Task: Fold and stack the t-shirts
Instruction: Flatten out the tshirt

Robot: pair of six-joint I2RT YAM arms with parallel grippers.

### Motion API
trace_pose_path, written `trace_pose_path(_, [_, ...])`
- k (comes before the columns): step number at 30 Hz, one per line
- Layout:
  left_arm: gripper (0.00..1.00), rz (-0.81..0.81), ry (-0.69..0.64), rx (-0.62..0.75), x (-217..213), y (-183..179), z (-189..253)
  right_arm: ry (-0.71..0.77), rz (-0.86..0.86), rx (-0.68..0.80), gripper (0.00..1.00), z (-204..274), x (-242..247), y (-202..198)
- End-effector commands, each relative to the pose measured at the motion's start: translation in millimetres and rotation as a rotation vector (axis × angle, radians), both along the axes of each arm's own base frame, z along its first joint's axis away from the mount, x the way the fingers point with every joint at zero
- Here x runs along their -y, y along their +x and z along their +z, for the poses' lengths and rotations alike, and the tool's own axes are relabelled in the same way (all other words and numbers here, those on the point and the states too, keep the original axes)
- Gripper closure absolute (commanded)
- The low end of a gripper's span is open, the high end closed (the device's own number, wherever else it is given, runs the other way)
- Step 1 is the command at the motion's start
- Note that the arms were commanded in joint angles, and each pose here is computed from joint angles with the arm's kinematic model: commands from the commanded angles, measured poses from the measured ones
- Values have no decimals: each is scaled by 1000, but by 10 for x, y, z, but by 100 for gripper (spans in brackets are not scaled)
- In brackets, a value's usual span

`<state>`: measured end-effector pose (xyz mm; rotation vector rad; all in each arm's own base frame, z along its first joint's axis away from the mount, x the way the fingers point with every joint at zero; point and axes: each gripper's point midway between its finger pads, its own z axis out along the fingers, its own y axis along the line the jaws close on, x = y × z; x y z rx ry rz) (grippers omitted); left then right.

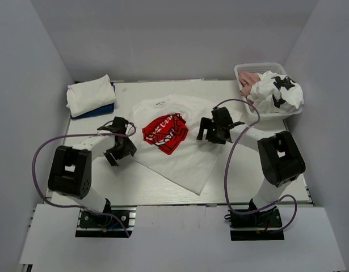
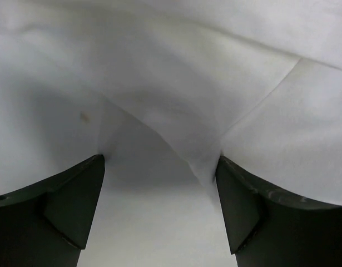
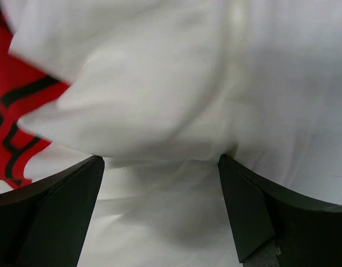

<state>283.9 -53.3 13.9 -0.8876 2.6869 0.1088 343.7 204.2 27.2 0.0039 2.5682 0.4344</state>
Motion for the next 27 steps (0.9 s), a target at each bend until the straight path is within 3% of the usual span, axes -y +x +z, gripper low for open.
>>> trace_pose_path(1, [10, -60, -120, 11, 216, -386, 190, -173, -264, -264, 10, -488, 919, -382])
trace_pose_path(3, [8, -81, -162, 84, 282, -411, 350, -86, -299, -283, 10, -433, 984, -248])
trace_pose_path(6, [0, -56, -165, 218, 228, -388, 647, -82, -326, -237, 10, -318, 1140, 57])
trace_pose_path(11, [0, 102, -34, 154, -119, -671, 570, -86, -198, 41, 11, 432, 1001, 477])
trace_pose_path(17, [11, 12, -113, 108, 45, -837, 343, -169, -177, 138, 10, 777, 934, 186])
trace_pose_path(22, [11, -76, -289, 208, 327, -986, 392, -190, -206, 81, 10, 699, 938, -137])
trace_pose_path(27, [15, -58, -315, 171, 336, -1195, 229, -181, -225, 36, 10, 648, 999, -471])
